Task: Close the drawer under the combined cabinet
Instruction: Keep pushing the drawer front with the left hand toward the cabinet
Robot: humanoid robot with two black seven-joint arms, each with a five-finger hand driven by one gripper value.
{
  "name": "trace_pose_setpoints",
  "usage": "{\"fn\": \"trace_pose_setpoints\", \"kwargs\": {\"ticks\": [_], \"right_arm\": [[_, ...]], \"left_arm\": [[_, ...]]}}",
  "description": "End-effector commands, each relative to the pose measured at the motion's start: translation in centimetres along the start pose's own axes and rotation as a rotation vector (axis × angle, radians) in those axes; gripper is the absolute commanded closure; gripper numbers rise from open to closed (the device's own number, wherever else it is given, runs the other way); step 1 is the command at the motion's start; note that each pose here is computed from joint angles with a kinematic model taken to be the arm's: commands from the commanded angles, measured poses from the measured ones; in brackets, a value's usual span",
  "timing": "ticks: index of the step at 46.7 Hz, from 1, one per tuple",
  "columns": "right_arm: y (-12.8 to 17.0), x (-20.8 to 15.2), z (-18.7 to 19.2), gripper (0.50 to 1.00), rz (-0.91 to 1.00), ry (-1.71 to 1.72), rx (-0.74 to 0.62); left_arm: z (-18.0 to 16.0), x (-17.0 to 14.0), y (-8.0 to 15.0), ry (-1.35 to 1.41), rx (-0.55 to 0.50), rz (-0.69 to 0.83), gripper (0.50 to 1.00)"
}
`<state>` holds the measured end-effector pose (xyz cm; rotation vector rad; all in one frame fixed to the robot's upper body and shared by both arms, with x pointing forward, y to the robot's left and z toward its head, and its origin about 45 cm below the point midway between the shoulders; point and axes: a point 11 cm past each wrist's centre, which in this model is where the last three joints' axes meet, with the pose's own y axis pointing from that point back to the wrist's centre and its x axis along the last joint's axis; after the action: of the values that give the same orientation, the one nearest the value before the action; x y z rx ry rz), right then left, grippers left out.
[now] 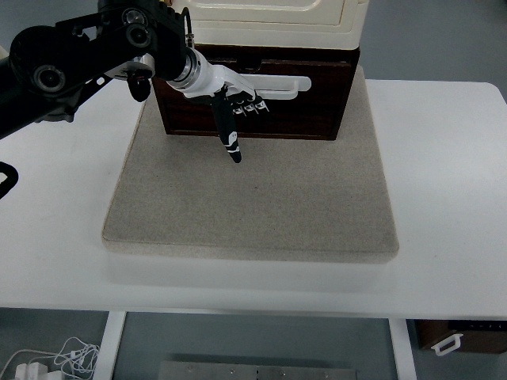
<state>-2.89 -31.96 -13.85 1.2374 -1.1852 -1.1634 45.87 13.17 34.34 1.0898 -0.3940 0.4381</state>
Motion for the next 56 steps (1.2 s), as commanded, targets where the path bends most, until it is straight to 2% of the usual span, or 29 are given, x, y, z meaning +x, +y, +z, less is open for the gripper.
{"fn": "trace_pose_setpoints", "kwargs": {"ticks": [1, 56], "right_arm": [[0.0, 0.0, 0.0, 0.548, 0.0, 0.0, 0.0], [0.0, 0.0, 0.0, 0.548, 0.0, 0.0, 0.0]], "left_arm": [[-0.15, 0.27, 0.07, 0.008, 0.003, 0.005, 0.504], [-0.53, 1.12, 0.41, 0.037, 0.001, 0.026, 0.508]]}}
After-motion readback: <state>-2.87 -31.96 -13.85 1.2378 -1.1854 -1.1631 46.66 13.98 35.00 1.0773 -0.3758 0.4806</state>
